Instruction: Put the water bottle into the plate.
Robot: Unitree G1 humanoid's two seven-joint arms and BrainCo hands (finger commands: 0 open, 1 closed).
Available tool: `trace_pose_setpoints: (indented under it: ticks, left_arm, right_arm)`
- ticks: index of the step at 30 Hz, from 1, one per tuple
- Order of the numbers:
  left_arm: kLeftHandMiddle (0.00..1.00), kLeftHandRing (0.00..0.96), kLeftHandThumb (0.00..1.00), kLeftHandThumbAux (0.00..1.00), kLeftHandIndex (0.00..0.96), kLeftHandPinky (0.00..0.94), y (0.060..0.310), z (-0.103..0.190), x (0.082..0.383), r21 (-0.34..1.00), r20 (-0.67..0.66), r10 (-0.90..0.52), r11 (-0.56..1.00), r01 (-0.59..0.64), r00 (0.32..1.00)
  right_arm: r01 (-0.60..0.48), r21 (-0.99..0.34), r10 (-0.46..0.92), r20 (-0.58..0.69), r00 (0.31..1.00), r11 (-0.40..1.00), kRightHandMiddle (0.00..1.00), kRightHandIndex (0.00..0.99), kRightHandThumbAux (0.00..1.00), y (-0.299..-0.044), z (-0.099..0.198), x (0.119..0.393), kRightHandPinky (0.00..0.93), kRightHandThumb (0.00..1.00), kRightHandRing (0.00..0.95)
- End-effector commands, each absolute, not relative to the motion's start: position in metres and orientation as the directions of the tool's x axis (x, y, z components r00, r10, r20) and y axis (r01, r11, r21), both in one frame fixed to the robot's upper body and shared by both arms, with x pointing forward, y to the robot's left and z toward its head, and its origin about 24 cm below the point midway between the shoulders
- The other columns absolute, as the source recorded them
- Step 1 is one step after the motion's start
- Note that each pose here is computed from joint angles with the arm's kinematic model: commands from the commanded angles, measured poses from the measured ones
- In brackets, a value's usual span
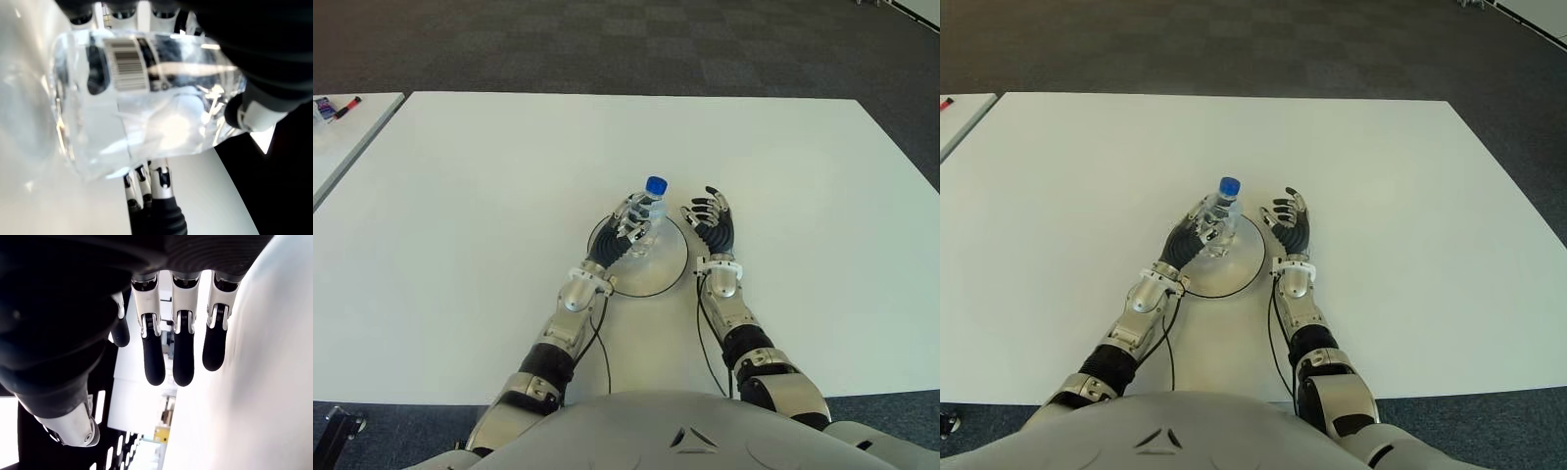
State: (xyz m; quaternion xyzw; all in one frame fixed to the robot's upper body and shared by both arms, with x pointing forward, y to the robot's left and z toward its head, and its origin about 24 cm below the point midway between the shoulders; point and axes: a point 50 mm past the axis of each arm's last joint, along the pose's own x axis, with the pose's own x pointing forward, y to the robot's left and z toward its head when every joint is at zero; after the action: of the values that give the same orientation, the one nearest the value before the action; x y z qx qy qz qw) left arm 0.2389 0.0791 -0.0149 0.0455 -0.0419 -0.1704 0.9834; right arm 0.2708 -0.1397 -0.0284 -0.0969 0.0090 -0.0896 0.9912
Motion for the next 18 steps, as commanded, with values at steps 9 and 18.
trace_pose_setpoints:
  ticks: [9, 18]
  left_arm:
    - [0.457, 0.508, 1.000, 0.620, 0.454, 0.664, 0.0865, -0.0299, 0.2368, 0.117, 0.022, -0.307, 0.946, 0.302, 0.951]
    - [0.485, 0.629, 0.975, 0.606, 0.458, 0.642, 0.0870, -0.0323, 0.2376, 0.115, 0.026, -0.300, 0.949, 0.295, 0.954]
  right_arm:
    - [0.166, -0.220, -0.193, -0.108, 0.975, 0.961, 0.379, 0.162, 0.752, -0.1399, -0.0486, 0.2561, 0.383, 0.755, 0.382]
    - [0.169, -0.222, -0.197, -0.110, 0.974, 0.960, 0.378, 0.161, 0.750, -0.1410, -0.0494, 0.2555, 0.387, 0.736, 0.385]
